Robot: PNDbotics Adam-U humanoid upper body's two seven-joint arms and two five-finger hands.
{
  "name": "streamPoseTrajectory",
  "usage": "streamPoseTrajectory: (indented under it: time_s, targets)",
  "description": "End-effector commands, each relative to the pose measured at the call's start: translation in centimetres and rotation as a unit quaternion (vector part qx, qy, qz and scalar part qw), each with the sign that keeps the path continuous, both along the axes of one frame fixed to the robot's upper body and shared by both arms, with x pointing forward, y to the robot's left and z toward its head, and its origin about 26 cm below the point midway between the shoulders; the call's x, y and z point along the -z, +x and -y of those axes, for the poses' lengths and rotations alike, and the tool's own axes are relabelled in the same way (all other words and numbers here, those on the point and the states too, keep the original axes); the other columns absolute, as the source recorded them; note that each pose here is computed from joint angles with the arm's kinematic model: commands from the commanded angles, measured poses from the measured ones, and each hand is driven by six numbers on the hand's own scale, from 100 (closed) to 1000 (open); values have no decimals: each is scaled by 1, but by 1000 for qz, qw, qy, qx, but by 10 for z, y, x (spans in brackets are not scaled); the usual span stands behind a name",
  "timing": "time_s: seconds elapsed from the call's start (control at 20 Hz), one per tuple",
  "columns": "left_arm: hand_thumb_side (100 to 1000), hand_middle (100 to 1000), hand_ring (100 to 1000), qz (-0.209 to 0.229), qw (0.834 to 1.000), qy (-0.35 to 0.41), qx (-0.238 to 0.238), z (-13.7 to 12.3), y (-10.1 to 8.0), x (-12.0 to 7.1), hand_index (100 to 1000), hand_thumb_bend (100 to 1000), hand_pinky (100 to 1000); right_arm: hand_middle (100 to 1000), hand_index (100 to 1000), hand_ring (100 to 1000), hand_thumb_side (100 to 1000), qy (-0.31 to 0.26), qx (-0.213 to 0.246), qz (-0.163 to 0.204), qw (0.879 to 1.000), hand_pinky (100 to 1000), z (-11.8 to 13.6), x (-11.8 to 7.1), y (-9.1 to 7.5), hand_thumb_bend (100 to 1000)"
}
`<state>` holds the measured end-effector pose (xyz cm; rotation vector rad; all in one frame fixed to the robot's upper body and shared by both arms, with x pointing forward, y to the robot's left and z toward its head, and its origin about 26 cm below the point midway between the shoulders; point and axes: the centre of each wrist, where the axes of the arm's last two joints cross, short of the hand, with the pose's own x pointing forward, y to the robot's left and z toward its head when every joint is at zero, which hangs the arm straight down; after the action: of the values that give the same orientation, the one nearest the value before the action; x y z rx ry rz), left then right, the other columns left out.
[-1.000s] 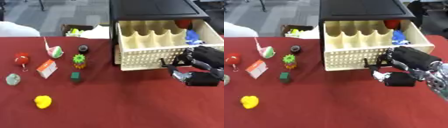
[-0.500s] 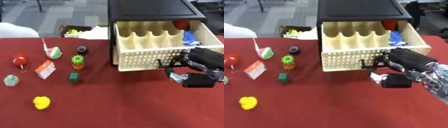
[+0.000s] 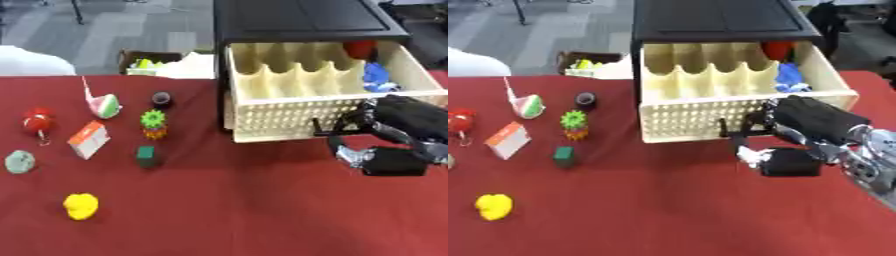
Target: Pick up objects from table and place into drawer.
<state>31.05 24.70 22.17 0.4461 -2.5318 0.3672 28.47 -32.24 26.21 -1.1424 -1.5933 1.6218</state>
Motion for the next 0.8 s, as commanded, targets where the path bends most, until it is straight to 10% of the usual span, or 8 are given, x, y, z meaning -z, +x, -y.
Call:
streamPoseTrajectory:
  time_s: [0.05, 0.55, 0.8]
  targets:
    - [826, 615, 577, 12, 1000, 1, 0, 0, -3, -6, 754, 100, 475, 100, 718, 100, 1000, 18, -23, 39, 999, 100, 2, -15, -1, 100]
    - [825, 615, 578, 12, 1000, 2, 0, -1, -3, -6, 752, 100, 475, 167, 743, 108, 1000, 74, -35, 47, 996, 143, 8, -29, -2, 100]
    - [826, 615, 578, 13, 1000, 3, 0, 0, -3, -7, 752, 100, 475, 396, 771, 338, 1000, 57, -20, 39, 997, 279, 9, -32, -3, 100]
